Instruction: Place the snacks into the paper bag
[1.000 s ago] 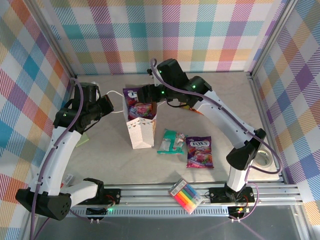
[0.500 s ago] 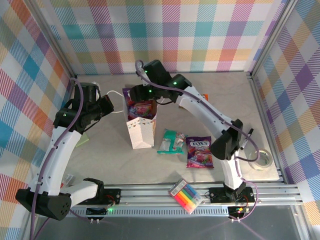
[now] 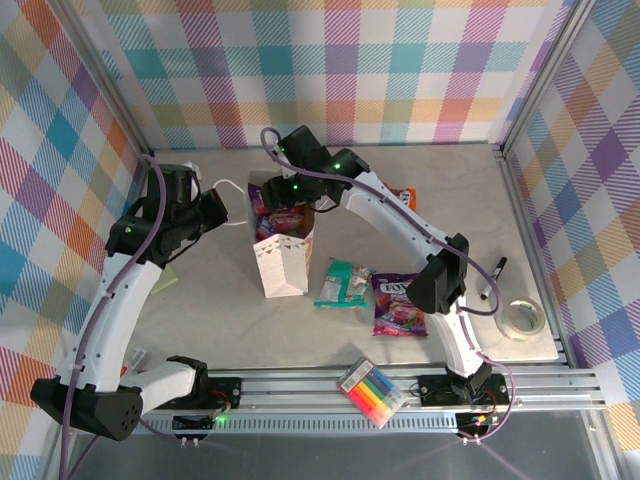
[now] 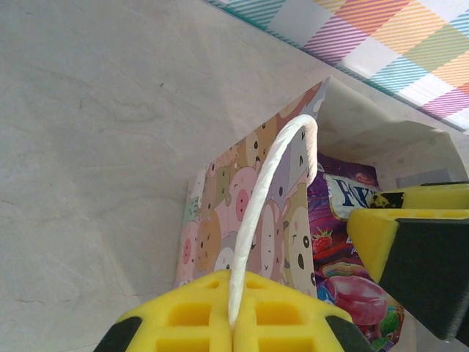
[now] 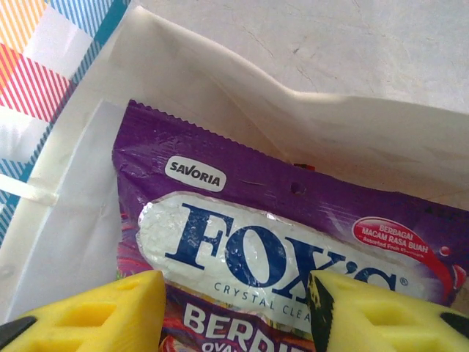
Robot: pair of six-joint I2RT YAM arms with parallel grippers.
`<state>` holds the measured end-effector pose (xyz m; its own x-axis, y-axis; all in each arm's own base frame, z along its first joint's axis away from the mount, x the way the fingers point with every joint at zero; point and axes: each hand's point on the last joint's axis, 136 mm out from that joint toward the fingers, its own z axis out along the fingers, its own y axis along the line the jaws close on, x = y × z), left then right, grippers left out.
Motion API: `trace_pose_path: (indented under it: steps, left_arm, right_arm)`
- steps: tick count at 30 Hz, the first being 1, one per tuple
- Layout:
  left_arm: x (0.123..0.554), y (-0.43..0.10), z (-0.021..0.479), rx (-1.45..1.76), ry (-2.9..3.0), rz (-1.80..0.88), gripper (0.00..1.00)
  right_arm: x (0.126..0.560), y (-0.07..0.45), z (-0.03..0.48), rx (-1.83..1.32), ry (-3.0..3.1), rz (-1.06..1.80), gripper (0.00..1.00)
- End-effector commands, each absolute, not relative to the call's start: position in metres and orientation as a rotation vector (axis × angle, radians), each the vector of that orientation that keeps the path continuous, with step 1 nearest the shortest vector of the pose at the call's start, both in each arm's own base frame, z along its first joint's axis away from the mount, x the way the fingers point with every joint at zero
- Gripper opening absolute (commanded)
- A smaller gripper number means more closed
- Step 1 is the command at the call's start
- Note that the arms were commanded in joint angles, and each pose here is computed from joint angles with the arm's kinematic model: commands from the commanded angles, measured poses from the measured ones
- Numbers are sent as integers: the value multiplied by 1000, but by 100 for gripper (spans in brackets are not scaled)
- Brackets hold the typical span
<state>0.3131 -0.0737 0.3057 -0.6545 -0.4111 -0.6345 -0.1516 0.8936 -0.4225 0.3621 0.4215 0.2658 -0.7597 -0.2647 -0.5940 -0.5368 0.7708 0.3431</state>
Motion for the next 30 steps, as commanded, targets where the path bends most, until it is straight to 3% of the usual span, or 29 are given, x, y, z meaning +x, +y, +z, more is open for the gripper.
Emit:
trace_pose_path:
  steps: [1,7,13,23,30]
  left_arm:
    - [312,-72,315,-394,2261,-442,0]
    - [315,-74,315,-393,2265,-457,0]
    - [319,-80,314,-383,2281,-483,0]
    - [324,-85,318,-346,2296,-497,0]
    - [325,-88,312,-338,2317,-501,0]
  right_arm:
    - [344,407,332,-600,2305,753,55]
    - [325,379,376,-562,2220,765,56]
    - [308,341,399,-489,2180,716,65]
    - [307,292,374,-322,2246,538,78]
    - [325,301,349,-284,2324,585,80]
